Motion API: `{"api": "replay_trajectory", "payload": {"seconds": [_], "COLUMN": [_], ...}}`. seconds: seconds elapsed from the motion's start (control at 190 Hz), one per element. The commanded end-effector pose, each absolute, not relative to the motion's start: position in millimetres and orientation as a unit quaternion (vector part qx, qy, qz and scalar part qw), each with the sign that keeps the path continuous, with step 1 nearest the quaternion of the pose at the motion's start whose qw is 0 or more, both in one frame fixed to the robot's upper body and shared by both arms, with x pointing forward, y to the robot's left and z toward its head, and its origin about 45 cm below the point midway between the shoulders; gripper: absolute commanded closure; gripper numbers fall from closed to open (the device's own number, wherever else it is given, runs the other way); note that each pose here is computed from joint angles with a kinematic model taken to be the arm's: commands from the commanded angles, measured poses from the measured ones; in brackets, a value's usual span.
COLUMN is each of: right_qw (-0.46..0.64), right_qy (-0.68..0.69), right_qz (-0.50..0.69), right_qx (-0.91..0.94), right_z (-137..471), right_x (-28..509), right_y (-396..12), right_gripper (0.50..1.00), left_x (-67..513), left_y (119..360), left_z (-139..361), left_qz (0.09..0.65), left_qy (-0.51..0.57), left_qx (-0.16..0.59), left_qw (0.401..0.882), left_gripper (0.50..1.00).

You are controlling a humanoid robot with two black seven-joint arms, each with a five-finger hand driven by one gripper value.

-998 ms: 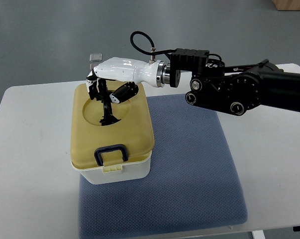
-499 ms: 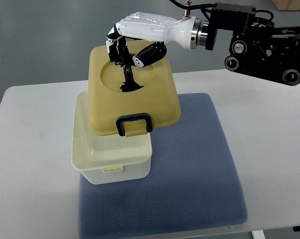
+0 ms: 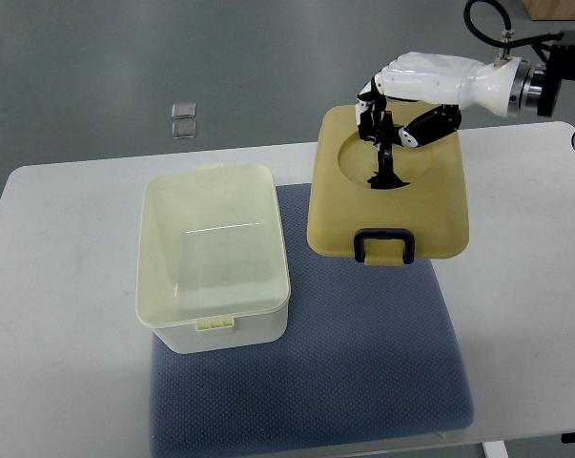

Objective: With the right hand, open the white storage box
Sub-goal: 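Lower the held lid onto the mat beside the box, release handle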

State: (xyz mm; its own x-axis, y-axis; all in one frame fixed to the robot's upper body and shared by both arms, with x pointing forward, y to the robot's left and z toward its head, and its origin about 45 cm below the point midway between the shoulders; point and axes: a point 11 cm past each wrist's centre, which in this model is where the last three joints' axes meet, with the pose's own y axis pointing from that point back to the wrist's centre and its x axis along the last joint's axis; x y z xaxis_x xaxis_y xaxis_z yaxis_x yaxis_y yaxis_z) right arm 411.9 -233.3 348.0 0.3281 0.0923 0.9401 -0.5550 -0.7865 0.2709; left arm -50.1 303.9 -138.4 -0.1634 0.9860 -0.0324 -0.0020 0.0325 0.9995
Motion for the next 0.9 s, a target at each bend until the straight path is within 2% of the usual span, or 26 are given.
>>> {"api": "replay_trajectory", "payload": {"seconds": [0.0, 0.236, 0.515, 0.52, 0.525, 0.531, 0.536, 0.541, 0.546, 0.552, 0.573, 0.673, 0.751, 0.814, 0.893], "right_qw": [0.31, 0.339, 0.337, 0.337, 0.337, 0.338, 0.338, 0.339, 0.339, 0.339, 0.339, 0.335, 0.332, 0.331, 0.331], "right_qy": [-0.149, -0.145, -0.132, -0.132, -0.132, -0.132, -0.132, -0.132, -0.132, -0.132, -0.132, -0.133, -0.13, -0.131, -0.134], "right_qz": [0.546, 0.53, 0.501, 0.5, 0.5, 0.498, 0.498, 0.498, 0.498, 0.496, 0.496, 0.49, 0.486, 0.485, 0.487], "right_qx": [0.764, 0.763, 0.786, 0.787, 0.787, 0.787, 0.787, 0.787, 0.787, 0.788, 0.789, 0.793, 0.798, 0.799, 0.797], "right_z": [321, 276, 229, 227, 227, 225, 225, 224, 224, 222, 220, 211, 207, 207, 211], "right_x": [408, 403, 396, 396, 396, 395, 395, 396, 396, 395, 395, 391, 388, 388, 389], "right_y": [-250, -269, -251, -250, -250, -251, -251, -251, -251, -251, -250, -247, -243, -243, -245], "right_gripper": [1.0, 1.0, 1.0, 0.963, 0.963, 0.91, 0.91, 0.861, 0.861, 0.826, 0.789, 0.732, 0.642, 0.595, 0.589], "left_x": [-50, -50, -51, -50, -50, -50, -50, -50, -50, -50, -50, -51, -51, -50, -50], "left_y": [303, 303, 303, 303, 303, 303, 303, 303, 303, 303, 303, 303, 303, 304, 304], "left_z": [-138, -138, -138, -138, -138, -138, -138, -138, -138, -138, -138, -138, -138, -138, -138], "left_qz": [0.53, 0.53, 0.53, 0.53, 0.53, 0.53, 0.53, 0.53, 0.53, 0.53, 0.53, 0.53, 0.53, 0.531, 0.531], "left_qy": [0.548, 0.548, 0.548, 0.548, 0.548, 0.548, 0.548, 0.548, 0.548, 0.548, 0.548, 0.548, 0.548, 0.547, 0.547], "left_qx": [0.449, 0.449, 0.45, 0.449, 0.449, 0.449, 0.449, 0.449, 0.449, 0.449, 0.449, 0.449, 0.45, 0.45, 0.45], "left_qw": [0.466, 0.466, 0.465, 0.466, 0.466, 0.466, 0.466, 0.466, 0.466, 0.466, 0.466, 0.466, 0.465, 0.465, 0.465], "left_gripper": [0.5, 0.5, 0.5, 0.5, 0.5, 0.5, 0.5, 0.5, 0.5, 0.5, 0.5, 0.5, 0.5, 0.5, 0.5]}}
